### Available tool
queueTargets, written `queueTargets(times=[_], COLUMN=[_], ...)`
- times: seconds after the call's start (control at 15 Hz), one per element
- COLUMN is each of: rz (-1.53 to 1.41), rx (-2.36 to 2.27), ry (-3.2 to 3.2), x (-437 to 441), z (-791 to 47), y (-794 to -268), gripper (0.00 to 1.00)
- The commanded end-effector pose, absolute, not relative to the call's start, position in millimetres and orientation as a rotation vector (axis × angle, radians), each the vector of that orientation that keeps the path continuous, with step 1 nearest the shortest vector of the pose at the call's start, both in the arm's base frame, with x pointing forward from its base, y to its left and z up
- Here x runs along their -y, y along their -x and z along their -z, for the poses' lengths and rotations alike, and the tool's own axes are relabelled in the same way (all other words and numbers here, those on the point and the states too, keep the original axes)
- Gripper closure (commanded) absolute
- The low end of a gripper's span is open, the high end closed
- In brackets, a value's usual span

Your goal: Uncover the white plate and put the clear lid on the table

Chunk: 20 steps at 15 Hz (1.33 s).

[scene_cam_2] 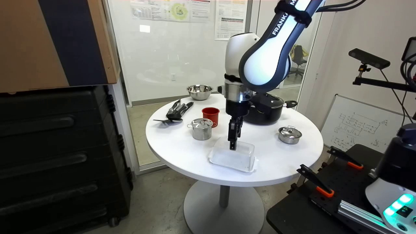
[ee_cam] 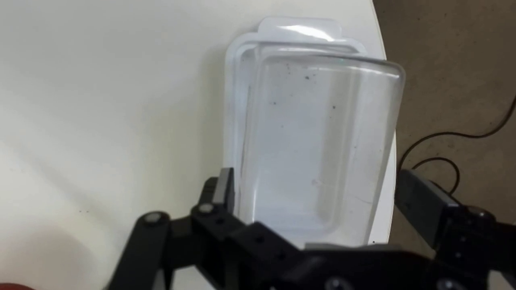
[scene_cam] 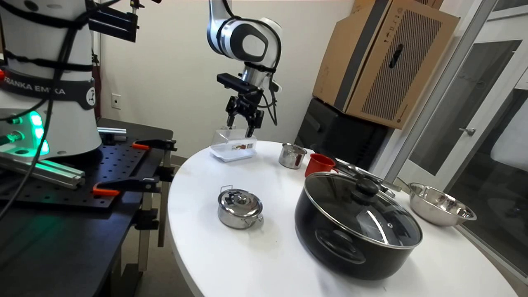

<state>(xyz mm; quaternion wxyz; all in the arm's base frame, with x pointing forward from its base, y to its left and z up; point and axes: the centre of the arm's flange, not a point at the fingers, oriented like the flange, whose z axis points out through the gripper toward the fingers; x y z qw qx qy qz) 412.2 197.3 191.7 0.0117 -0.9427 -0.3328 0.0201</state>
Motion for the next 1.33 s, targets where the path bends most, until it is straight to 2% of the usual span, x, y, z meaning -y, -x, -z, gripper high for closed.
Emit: queueTargets(times=[0.0, 1.27], rz=[-0.051, -0.069], rx=[1.016, 0.916], ry=[2.967, 3.026], x=[-204.9, -202.1], z=[-185.9, -177.3], y=[-415.6, -413.2], gripper=[0.0, 0.0])
